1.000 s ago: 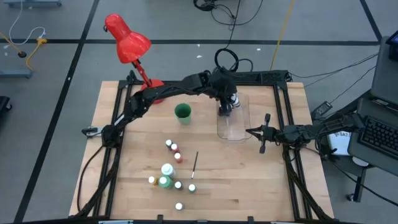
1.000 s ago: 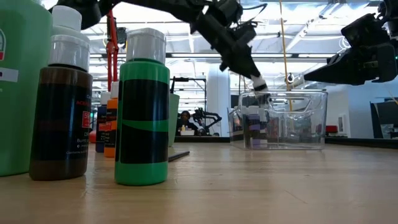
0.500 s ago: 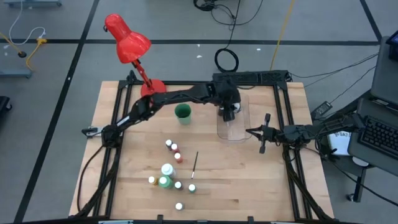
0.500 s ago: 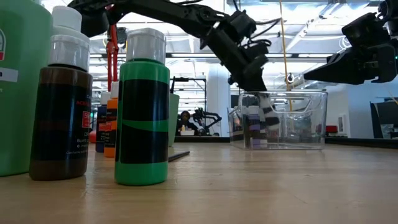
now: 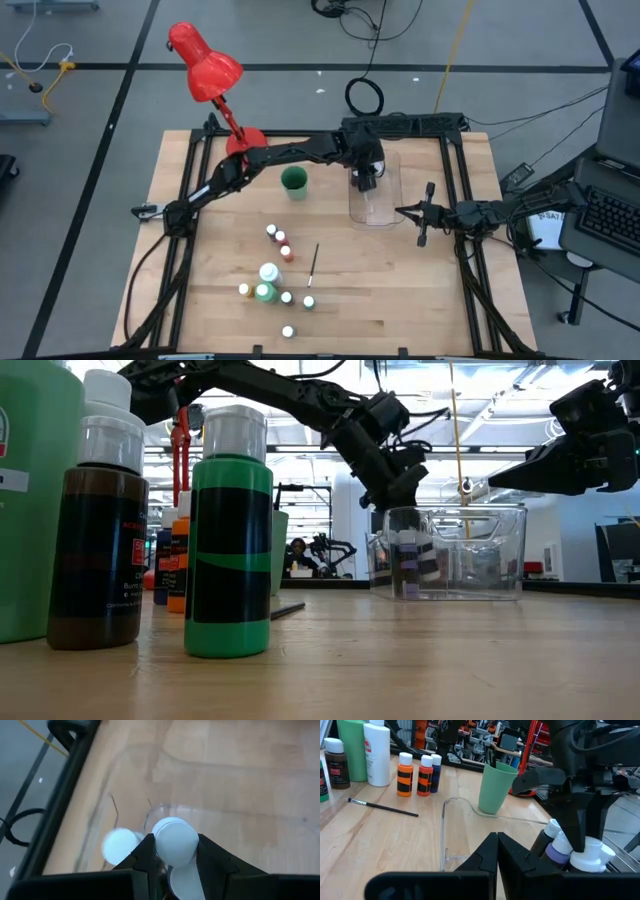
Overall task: Pick & Place Paint Supplies
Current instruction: Put the white paint bottle into the transparent bin
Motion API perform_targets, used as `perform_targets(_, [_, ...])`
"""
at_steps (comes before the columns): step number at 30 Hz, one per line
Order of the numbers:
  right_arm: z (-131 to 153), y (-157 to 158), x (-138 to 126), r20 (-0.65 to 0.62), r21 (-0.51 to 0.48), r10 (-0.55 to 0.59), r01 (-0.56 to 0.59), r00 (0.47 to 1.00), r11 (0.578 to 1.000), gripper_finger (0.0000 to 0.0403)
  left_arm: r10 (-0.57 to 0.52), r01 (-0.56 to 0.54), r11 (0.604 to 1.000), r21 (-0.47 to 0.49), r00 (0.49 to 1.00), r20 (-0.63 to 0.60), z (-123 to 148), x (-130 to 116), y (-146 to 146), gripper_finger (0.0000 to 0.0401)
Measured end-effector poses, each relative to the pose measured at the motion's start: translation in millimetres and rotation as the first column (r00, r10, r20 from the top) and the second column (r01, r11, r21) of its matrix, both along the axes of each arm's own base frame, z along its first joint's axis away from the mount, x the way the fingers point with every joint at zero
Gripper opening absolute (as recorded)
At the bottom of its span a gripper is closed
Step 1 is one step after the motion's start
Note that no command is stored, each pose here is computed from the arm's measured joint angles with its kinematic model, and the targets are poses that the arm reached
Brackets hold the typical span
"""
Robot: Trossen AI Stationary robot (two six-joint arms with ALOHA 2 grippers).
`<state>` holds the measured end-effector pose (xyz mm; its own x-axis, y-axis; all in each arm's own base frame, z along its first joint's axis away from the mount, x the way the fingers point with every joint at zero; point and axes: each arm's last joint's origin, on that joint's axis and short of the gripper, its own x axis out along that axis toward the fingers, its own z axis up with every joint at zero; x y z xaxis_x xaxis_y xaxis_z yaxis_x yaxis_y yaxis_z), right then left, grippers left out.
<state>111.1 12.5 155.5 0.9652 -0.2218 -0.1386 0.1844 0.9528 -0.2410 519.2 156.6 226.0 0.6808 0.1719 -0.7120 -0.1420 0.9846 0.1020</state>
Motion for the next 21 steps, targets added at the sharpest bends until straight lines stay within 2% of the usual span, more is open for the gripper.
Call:
perform_targets(10, [0, 0, 0, 0.000, 0.000, 0.000, 0.000, 1.000, 1.000, 0.0004, -0.046, 0.045, 0.999, -0.011, 0.999, -0.010, -16, 5, 1, 0.0094])
perform_targets(17, [0, 0, 0, -0.001, 0.000, 0.000, 0.000, 1.000, 1.000, 0.0004, -0.033, 0.033, 0.999, -0.023, 0.999, -0.010, -17, 5, 1, 0.0155])
perform_targets(21, [0, 0, 0, -0.001, -0.001, 0.000, 0.000, 1.000, 1.000, 0.0004, -0.037, 0.036, 0.999, -0.029, 0.999, -0.006, -17, 5, 2, 0.0169])
